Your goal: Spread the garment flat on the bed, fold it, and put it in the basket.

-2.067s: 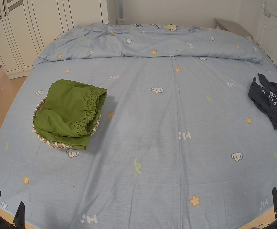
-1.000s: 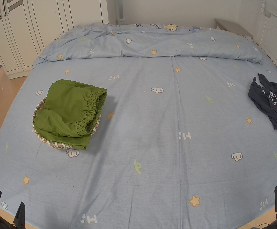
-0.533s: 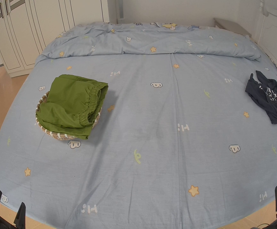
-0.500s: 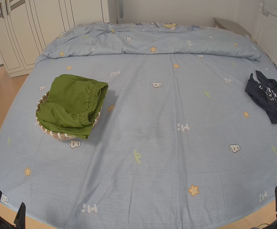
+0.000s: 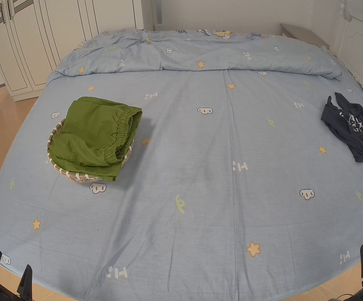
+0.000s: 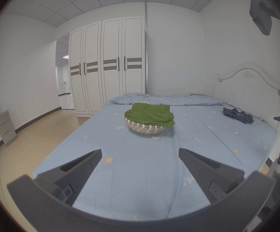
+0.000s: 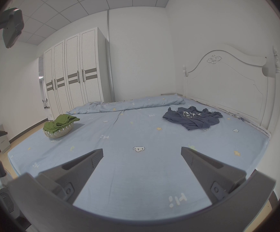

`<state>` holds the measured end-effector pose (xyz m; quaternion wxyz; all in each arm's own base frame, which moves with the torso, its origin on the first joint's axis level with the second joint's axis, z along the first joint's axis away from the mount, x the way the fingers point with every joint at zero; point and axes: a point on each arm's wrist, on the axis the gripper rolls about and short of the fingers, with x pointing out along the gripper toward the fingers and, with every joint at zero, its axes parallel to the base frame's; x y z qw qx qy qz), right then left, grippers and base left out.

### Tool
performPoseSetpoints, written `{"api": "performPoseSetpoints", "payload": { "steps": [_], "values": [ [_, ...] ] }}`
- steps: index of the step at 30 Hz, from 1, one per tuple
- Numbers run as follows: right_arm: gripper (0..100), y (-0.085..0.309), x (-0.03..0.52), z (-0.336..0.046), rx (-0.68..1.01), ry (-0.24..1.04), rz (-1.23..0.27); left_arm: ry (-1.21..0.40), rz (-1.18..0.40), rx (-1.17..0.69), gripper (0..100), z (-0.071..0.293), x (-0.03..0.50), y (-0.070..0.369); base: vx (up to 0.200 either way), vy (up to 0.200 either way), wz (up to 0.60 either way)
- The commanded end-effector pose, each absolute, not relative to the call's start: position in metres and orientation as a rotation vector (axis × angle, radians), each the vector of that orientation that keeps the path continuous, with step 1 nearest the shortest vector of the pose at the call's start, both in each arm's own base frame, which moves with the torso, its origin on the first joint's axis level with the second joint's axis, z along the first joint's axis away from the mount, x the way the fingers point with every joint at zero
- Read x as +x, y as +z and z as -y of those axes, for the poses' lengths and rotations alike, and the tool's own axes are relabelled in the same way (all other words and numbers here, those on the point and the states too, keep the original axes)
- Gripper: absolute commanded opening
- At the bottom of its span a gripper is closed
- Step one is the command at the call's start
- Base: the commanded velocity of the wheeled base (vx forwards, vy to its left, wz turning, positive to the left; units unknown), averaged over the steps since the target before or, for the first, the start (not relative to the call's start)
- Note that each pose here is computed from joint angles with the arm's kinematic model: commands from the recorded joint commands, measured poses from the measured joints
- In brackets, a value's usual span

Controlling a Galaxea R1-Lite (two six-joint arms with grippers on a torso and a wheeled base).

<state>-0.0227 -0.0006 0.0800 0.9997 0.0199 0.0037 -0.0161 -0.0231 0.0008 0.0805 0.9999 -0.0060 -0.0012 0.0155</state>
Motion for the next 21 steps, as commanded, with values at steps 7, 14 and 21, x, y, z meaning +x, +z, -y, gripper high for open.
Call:
{"api": "performPoseSetpoints", "payload": {
  "steps": [7, 14, 21],
  "values": [
    [100, 0.075, -0.0218, 0.0006, 0.04, -0.033, -0.021, 0.034, -0.012, -0.014, 100, -0.0008, -0.022, 0.0756, 0.0, -0.2, 0.0],
    [100, 0.075, -0.0218, 0.0006, 0.04, -0.033, -0.021, 0.034, -0.012, -0.014, 100, -0.0008, -0.022, 0.0756, 0.0, -0.2, 0.0],
    [100, 0.075, -0.0218, 0.0006, 0.04, -0.033, -0.021, 0.034, -0.012, -0.014, 100, -0.0008, -0.022, 0.0756, 0.0, -0.2, 0.0]
  ]
}}
